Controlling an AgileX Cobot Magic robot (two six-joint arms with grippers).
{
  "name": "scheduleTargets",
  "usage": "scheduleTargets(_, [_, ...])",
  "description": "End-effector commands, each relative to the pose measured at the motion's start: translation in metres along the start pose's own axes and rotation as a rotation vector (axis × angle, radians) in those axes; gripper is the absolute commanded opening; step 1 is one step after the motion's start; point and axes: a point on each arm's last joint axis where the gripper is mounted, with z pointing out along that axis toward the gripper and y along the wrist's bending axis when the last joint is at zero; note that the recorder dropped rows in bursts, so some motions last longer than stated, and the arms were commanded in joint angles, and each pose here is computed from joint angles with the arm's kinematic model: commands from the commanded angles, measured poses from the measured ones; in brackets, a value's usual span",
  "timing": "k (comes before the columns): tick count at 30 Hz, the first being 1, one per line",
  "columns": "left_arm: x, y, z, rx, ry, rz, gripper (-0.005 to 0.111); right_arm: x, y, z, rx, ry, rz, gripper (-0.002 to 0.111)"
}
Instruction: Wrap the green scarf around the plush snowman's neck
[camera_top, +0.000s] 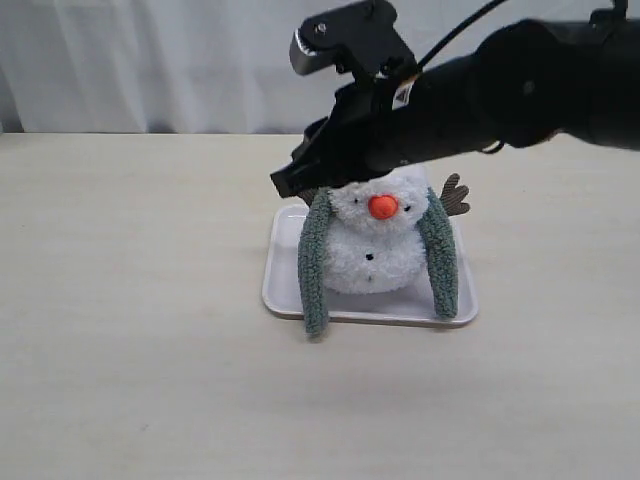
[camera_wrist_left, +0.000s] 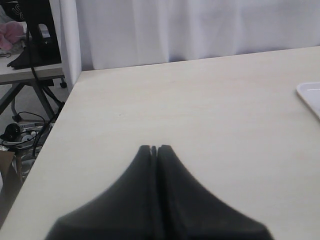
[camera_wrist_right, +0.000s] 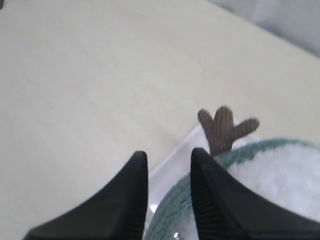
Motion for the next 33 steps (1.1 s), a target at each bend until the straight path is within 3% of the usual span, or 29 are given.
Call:
scheduleTargets(1, [0.0,0.0,0.0,0.0,-0.01,-0.005,0.0,-0.023,-0.011,-0.015,0.095,-0.039,-0.136,0.016])
scheduleTargets(6, [0.0,0.0,0.0,0.0,-0.01,-0.005,0.0,-0.035,-0.038,-0.027,0.393,-0.015,-0.238,0.008])
scheduleTargets(10, [0.0,0.0,0.0,0.0,-0.01,-0.005,0.0,-0.032,-0.066,-0.041,0.758,0.045,-0.154,0.008])
scheduleTargets(12, [0.0,0.0,0.0,0.0,-0.01,-0.005,0.0,-0.029,-0.075,-0.043,0.82,0.112,-0.116,0.008])
scheduleTargets(17, [0.0,0.0,0.0,0.0,-0.01,-0.005,0.0,-0.036,-0.09,-0.025,0.412,0.338,0.06,0.008])
scheduleTargets(19, [0.0,0.0,0.0,0.0,-0.01,-0.005,0.0,-0.045,-0.096,-0.02,0.324,0.353,0.104,0.008])
scheduleTargets(27, [0.0,0.0,0.0,0.0,-0.01,-0.005,0.0,-0.074,-0.07,0.024,0.242,0.331,0.027,0.008])
scheduleTargets(33, [0.0,0.0,0.0,0.0,-0.01,-0.005,0.0,-0.066,-0.065,0.064,0.218,0.488,0.032,0.008])
